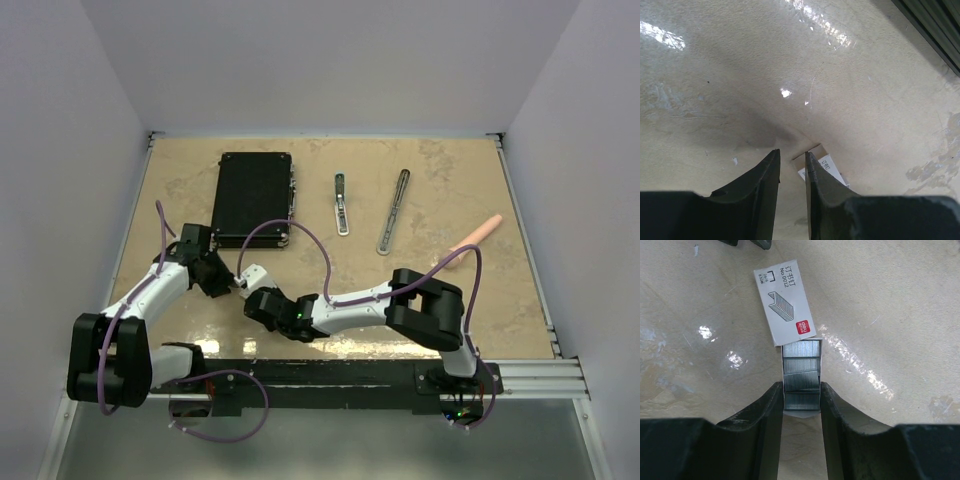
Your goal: Unload the staples from the stapler
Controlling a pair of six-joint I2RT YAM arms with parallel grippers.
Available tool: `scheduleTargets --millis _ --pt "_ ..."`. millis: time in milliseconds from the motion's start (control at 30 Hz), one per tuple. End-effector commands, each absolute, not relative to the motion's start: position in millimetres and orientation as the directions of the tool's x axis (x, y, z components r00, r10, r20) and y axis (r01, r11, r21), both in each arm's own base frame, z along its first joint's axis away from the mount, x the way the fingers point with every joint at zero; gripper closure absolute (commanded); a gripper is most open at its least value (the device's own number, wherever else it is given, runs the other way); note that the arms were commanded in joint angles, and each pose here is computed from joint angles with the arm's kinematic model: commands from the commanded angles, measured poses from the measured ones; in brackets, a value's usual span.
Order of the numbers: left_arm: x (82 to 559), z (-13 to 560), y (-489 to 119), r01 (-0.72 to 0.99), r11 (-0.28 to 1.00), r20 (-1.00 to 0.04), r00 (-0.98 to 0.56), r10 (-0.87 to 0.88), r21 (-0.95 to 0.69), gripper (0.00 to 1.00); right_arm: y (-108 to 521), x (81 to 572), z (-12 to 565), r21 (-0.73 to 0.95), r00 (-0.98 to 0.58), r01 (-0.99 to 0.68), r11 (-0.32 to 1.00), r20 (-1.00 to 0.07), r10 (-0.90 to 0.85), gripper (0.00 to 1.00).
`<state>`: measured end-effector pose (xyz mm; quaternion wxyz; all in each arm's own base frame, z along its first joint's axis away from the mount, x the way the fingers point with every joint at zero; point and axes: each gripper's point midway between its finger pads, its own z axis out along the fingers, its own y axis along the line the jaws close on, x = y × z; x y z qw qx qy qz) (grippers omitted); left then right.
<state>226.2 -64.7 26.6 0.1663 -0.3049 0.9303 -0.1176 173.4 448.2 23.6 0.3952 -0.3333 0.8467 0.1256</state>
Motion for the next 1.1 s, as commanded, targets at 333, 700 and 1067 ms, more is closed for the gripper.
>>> scheduleTargets --millis 333,700,1067 --pt "228 23 -69 -0.516 0.785 -0.219 -0.769 -0.601 -0.343 0.70 458 177 30 -0.051 -0.446 -0.678 0.733 -0.764 -0.466 0.64" --pt "229 22 -71 -0.511 0.786 -0.212 -0.774 -0.597 -0.349 0.70 449 173 30 -0.055 -0.435 -0.693 0.719 -0.763 -0.478 0.64" --pt "230 21 -75 -0.491 0.788 -0.206 -0.784 -0.586 -0.370 0.71 453 170 31 -0.050 -0.416 -0.720 0.693 -0.768 -0.487 0.65"
